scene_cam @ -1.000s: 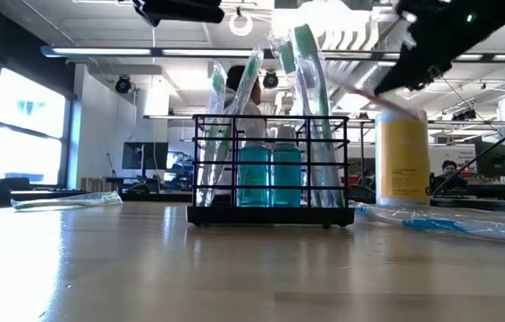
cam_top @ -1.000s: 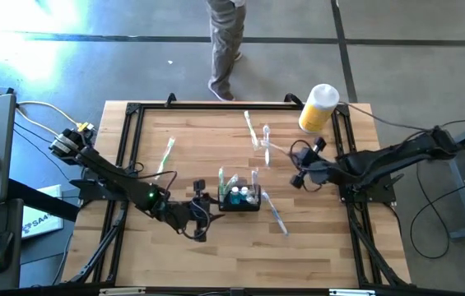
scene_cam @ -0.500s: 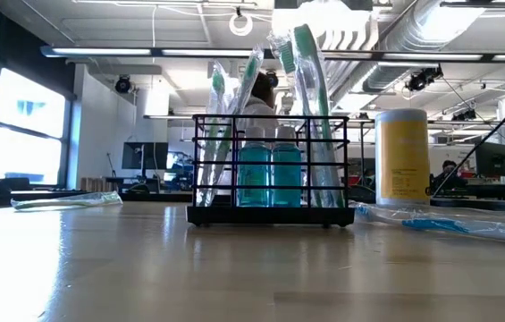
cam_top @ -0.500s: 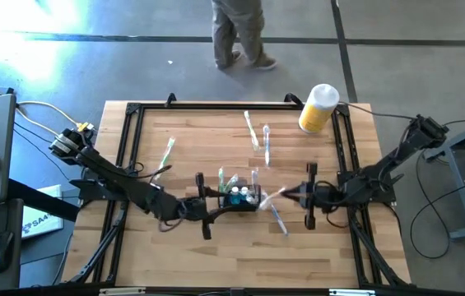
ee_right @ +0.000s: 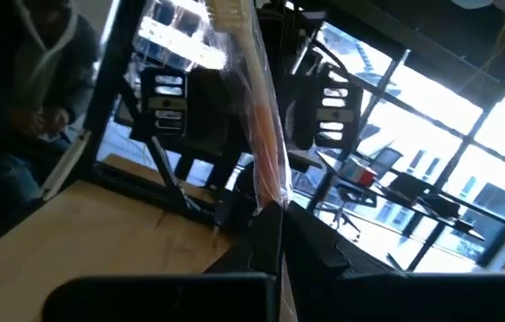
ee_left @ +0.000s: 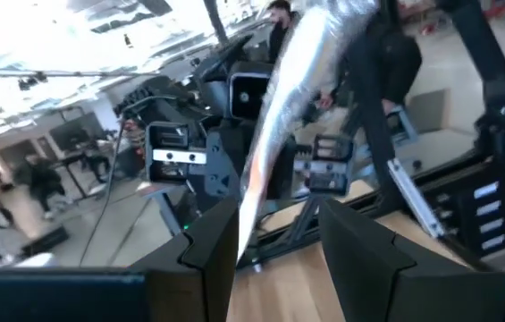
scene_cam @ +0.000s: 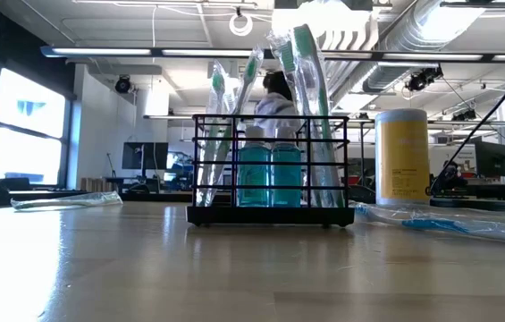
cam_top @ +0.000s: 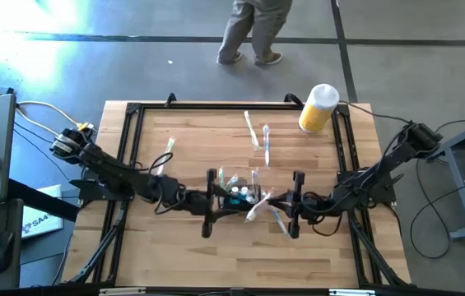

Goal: Pick & Place toothbrushing station
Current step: Put the orange toothbrush into the wire organizer

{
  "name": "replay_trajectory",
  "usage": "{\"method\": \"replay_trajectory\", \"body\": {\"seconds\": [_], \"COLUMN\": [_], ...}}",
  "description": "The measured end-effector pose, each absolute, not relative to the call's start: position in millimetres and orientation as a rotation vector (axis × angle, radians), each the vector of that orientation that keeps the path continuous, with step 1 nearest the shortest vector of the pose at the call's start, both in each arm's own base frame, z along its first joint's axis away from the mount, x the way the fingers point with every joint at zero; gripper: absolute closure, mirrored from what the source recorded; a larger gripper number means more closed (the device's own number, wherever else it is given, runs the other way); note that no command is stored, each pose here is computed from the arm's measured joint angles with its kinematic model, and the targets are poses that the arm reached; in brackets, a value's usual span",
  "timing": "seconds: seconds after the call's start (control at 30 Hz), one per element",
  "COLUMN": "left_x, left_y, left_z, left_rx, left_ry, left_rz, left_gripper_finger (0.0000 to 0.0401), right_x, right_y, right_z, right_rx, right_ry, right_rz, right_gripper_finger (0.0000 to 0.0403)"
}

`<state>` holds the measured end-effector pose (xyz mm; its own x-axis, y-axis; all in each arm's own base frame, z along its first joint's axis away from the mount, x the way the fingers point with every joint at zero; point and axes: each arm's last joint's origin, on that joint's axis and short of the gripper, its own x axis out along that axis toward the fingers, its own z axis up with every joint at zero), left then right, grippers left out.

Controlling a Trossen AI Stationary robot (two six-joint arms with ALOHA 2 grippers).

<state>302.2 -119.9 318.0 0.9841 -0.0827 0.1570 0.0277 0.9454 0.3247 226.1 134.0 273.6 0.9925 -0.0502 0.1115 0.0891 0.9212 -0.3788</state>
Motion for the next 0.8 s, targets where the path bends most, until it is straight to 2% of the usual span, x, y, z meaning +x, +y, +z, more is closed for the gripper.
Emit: {"method": "replay_trajectory", "body": {"seconds": [0.4, 0.8], "left_x": [309, 328], "left_y": [-102, -101], "left_z": [321, 313], "left_rx": [0.224, 0.246], "left_ry": [-0.202, -0.223], "left_rz": [-0.023, -0.033], "left_gripper_finger": [0.0251, 0.0251], "right_x": [237, 250], "right_y": [131, 118], "right_z": [270, 260], "right_rx": [-0.311, -0.285], "right_ry": [-0.139, -0.103], "right_rz": [-0.169, -0.22], "right_gripper_finger": [0.04, 0.04]}}
